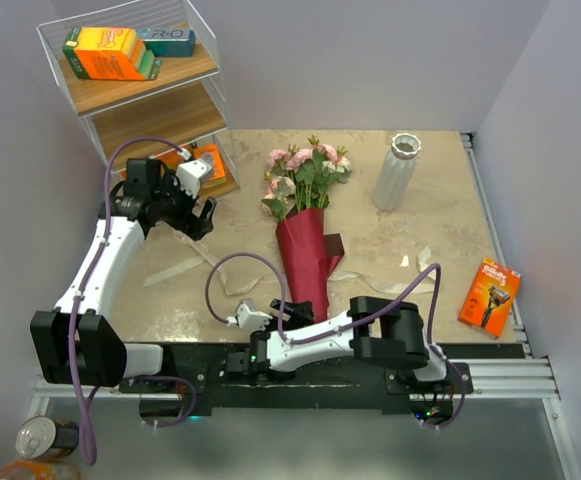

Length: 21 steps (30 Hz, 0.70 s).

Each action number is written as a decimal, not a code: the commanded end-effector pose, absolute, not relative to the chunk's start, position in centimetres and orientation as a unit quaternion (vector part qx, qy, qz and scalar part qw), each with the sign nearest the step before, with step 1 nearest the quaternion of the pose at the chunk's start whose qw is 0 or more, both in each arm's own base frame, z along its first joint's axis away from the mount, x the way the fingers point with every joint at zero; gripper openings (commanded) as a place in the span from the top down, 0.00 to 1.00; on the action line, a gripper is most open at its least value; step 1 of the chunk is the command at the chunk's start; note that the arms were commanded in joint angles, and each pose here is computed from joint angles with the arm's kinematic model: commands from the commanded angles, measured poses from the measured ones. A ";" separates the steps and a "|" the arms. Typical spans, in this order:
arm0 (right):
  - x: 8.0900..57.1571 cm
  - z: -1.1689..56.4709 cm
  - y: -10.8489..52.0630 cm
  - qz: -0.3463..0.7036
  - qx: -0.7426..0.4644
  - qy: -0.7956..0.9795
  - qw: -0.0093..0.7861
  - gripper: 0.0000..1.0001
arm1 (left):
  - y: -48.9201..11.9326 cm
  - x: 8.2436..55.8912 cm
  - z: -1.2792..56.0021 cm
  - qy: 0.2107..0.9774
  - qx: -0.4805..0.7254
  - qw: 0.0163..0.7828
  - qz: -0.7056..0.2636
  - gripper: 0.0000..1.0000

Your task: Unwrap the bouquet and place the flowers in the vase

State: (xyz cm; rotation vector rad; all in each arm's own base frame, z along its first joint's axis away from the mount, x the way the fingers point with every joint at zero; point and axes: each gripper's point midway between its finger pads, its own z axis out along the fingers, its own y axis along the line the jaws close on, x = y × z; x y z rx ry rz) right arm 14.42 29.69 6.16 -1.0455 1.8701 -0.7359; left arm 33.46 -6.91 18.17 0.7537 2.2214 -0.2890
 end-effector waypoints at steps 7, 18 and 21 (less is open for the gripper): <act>17.0 13.5 29.4 -0.291 -0.296 0.738 0.532 0.50 | -6.4 34.2 20.6 0.858 0.289 0.413 -0.100 0.00; 24.5 16.4 28.9 -0.030 -0.116 0.876 0.467 0.20 | -6.5 34.3 20.4 0.857 0.288 0.413 -0.109 0.01; 26.8 18.8 28.1 -0.021 -0.098 0.872 0.479 0.19 | -6.5 34.2 19.7 0.859 0.290 0.408 -0.110 0.01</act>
